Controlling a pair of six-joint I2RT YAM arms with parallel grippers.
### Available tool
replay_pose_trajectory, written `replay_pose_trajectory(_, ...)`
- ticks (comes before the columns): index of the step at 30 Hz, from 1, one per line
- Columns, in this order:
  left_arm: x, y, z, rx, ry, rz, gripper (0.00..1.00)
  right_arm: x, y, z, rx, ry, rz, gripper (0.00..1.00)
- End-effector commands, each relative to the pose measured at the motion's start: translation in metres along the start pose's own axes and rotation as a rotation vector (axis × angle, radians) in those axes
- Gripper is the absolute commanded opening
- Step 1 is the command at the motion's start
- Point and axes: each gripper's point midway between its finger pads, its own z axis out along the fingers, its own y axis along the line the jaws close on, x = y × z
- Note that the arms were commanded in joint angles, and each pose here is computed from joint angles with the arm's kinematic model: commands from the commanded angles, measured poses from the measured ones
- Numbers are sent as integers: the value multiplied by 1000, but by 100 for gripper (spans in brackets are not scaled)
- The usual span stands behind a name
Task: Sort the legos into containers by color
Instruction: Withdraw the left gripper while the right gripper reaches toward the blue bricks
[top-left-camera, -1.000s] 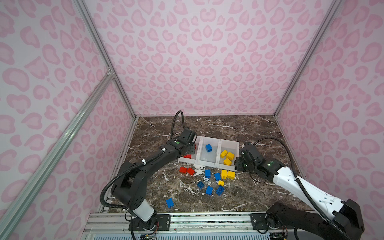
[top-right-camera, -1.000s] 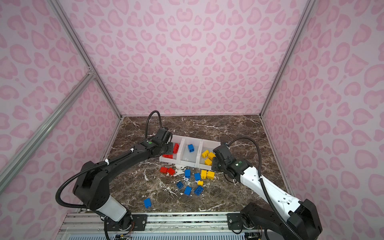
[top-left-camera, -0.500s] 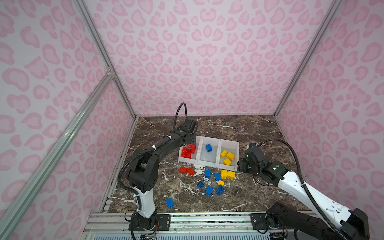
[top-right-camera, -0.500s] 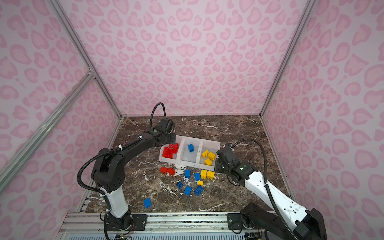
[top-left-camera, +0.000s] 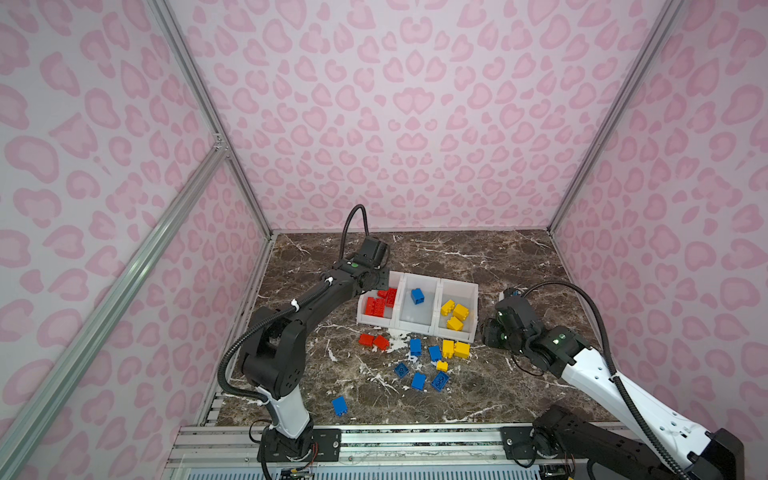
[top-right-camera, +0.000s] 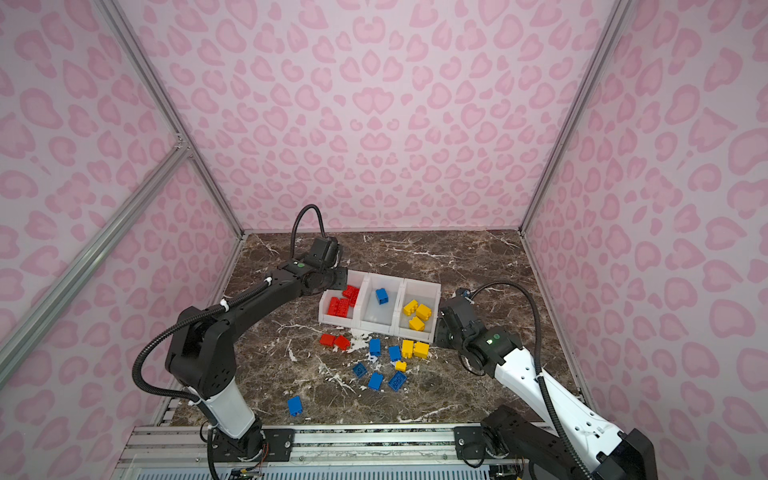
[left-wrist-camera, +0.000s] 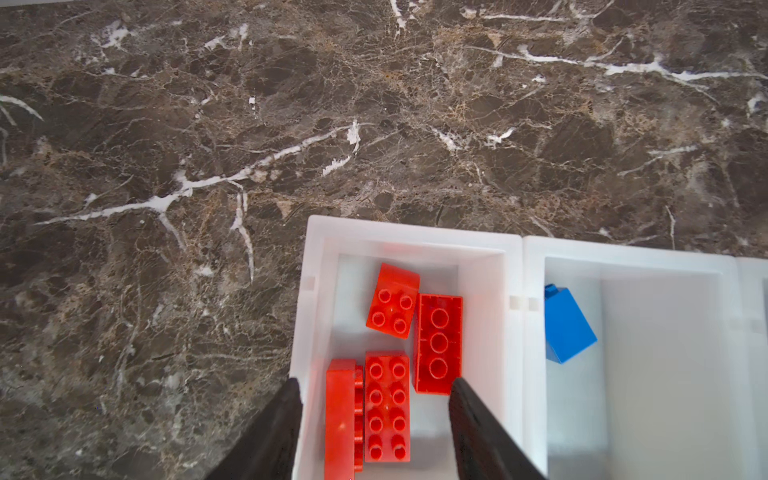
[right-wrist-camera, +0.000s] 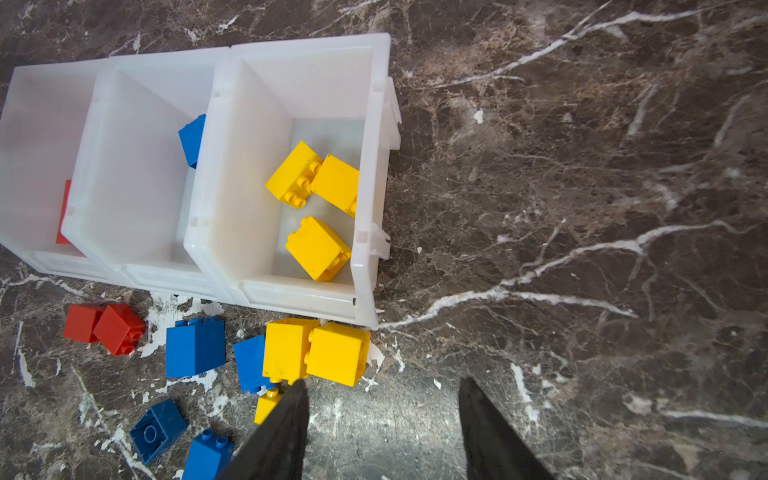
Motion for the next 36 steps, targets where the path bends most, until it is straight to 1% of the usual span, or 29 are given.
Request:
replay_pose_trajectory(1,8,2,-12,18,-15,-39,59,3,-3,1,8,3,3,58)
replay_pose_trajectory(8,37,14,-40,45,-34,-108,59,11,-2,5,-8,24,15,58)
replay_pose_trajectory(18,93,36,-63,42,-16,-197,59,26,0,15,-8,54,14,58)
replay_pose_trajectory(25,109,41,-73,59,-19,-260,59,30,7,22,-8,67,-2,58)
replay_pose_trajectory(30,122,43,-73,61,-10,-279,59,33,14,28,1,78,-22,58)
replay_pose_trajectory(33,129,44,-73,60,-1,-284,59,36,25,32,-12,92,-33,58)
replay_pose_trajectory(36,133,46,-74,54,2,-289,59,47,39,35,-26,134,-50,58)
